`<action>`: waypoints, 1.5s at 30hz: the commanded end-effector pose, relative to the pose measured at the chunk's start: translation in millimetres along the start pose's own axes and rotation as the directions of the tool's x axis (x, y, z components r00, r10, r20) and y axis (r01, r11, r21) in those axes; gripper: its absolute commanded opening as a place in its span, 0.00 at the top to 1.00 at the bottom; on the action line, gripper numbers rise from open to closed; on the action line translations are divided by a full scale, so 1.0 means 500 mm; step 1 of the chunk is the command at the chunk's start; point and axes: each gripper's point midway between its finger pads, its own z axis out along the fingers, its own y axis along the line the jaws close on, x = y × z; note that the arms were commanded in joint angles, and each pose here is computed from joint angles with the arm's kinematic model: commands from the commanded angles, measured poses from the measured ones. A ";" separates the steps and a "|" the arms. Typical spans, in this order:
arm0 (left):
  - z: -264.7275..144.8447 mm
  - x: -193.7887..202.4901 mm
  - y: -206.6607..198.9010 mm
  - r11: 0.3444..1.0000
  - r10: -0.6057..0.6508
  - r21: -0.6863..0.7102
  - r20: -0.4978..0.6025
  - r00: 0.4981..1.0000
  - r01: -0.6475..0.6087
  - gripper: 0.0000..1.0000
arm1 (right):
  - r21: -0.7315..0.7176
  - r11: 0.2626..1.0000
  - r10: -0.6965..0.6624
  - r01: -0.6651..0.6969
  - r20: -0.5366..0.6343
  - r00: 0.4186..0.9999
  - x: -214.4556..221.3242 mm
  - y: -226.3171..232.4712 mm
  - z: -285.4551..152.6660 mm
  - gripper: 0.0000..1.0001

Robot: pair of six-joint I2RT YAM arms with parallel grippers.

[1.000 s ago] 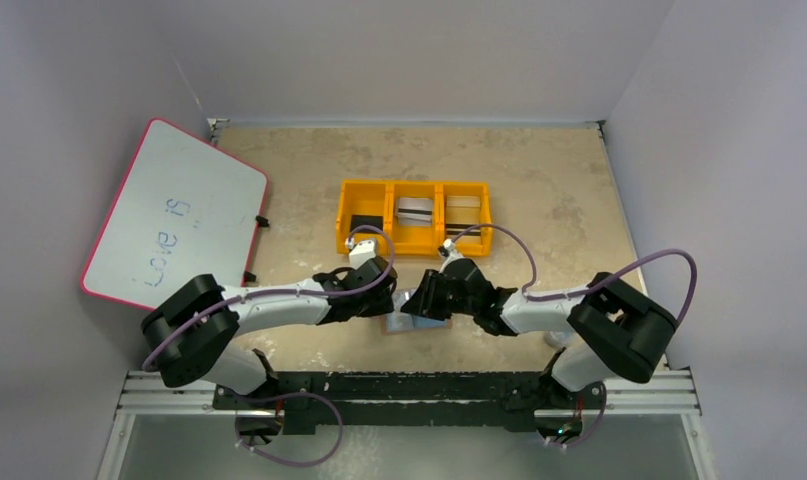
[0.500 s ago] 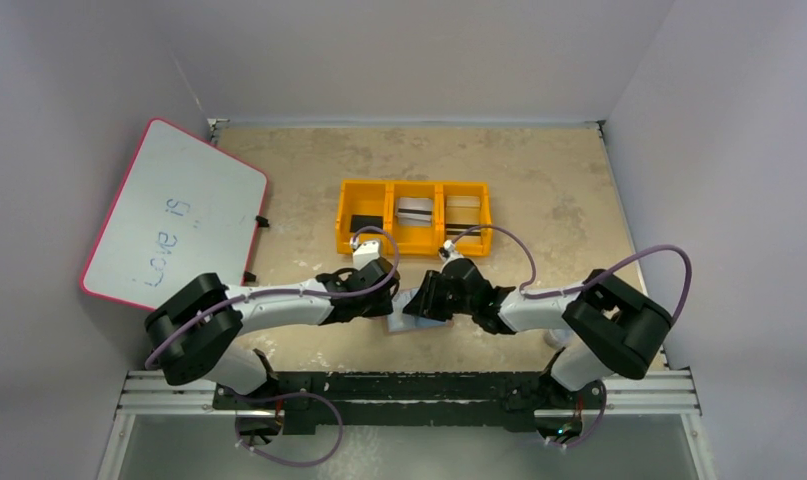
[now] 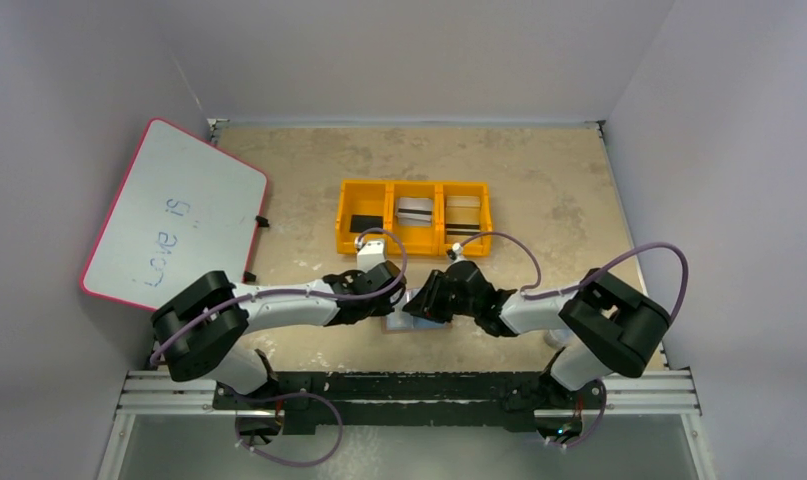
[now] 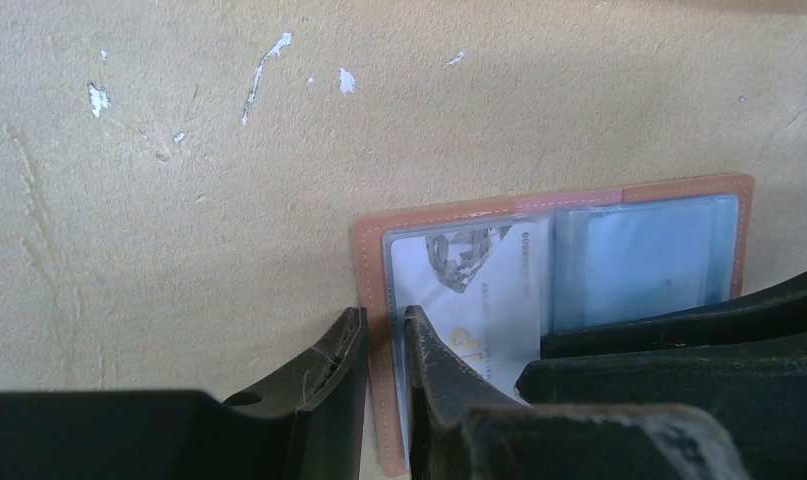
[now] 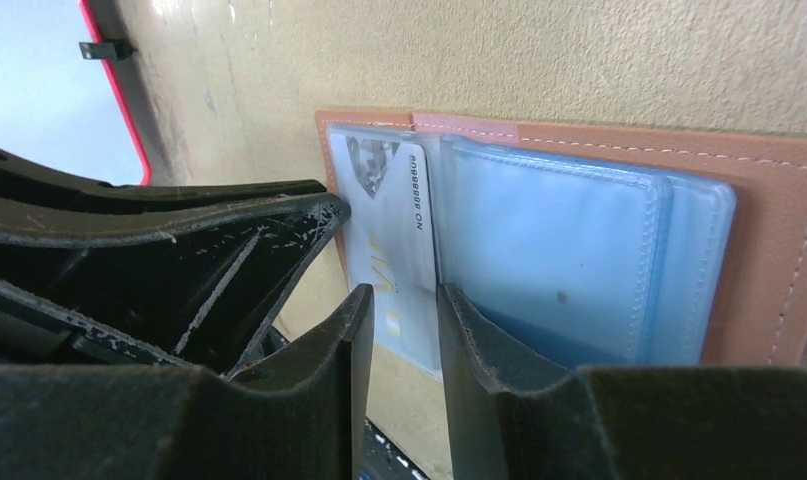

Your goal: Take the credit cards out of the card holder

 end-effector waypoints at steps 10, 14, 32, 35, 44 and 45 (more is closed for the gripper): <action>0.021 0.085 0.015 0.997 0.063 -0.033 -0.113 0.992 -0.067 0.96 | 0.141 0.990 -0.003 -0.014 0.124 0.992 -0.040 -0.046 -0.001 0.74; 0.023 0.090 0.000 0.999 0.043 0.006 -0.114 0.993 -0.043 0.99 | -0.001 1.000 0.002 -0.002 0.023 1.000 -0.003 -0.007 0.003 0.73; 0.020 0.108 -0.005 0.999 0.036 0.014 -0.117 0.992 -0.034 1.00 | -0.150 0.986 0.082 -0.078 0.017 0.997 -0.003 0.037 0.014 0.92; 0.019 0.108 -0.005 0.999 0.037 0.013 -0.115 0.993 -0.036 1.00 | -0.158 0.985 0.071 -0.068 0.017 0.997 -0.007 0.047 0.017 0.97; 0.014 0.095 0.012 0.999 0.037 -0.028 -0.084 0.996 -0.039 1.00 | -0.077 0.993 0.096 -0.089 0.084 0.992 -0.025 0.011 -0.002 1.00; 0.014 0.094 0.014 0.999 0.037 -0.032 -0.079 0.996 -0.040 1.00 | -0.071 0.993 0.098 -0.092 0.090 0.991 -0.025 0.005 -0.006 1.00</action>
